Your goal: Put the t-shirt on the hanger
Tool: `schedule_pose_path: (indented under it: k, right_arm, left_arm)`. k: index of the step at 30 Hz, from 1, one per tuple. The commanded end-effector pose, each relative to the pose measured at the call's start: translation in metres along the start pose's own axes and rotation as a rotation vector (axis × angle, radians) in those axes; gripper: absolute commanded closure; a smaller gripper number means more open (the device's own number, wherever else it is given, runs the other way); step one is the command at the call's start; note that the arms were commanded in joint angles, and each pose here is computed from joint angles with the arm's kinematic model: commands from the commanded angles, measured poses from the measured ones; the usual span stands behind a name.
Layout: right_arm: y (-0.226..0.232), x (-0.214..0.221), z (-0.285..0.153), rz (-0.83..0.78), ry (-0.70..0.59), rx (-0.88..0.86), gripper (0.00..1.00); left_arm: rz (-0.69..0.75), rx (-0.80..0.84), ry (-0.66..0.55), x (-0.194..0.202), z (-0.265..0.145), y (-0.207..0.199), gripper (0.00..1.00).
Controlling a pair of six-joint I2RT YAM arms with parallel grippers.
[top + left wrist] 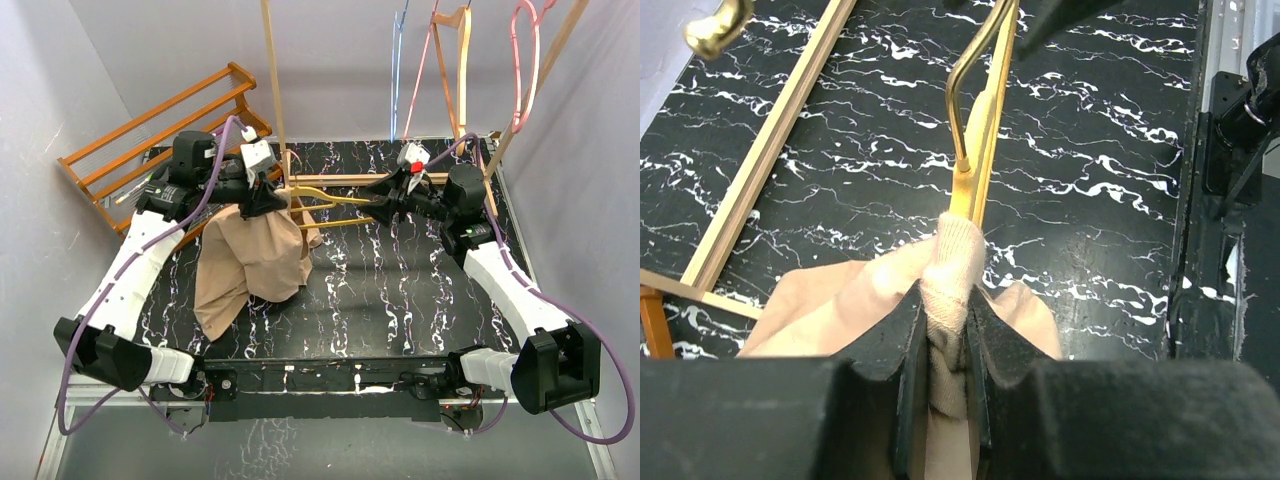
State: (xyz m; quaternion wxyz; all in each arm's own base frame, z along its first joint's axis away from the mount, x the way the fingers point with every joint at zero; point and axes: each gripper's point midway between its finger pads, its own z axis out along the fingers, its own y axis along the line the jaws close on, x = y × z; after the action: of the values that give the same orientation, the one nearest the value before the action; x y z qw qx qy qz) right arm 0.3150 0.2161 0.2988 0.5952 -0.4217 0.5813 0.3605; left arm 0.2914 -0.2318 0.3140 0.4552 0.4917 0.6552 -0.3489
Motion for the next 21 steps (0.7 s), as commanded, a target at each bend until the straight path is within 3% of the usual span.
schedule_pose_path:
  k: [1, 12, 21]
  right_arm:
    - [-0.032, -0.052, -0.005, -0.020, -0.105, 0.193, 0.46]
    - [-0.055, -0.023, -0.024, 0.162, -0.008, 0.425, 0.46]
    - [-0.029, 0.023, -0.018, 0.398, 0.028, 0.472, 0.52]
  left_arm:
    - [0.105, -0.012, -0.081, -0.042, -0.037, -0.021, 1.00]
    - [0.086, -0.116, -0.073, -0.038, -0.060, 0.007, 1.00]
    - [-0.043, -0.194, -0.165, -0.054, -0.054, 0.039, 1.00]
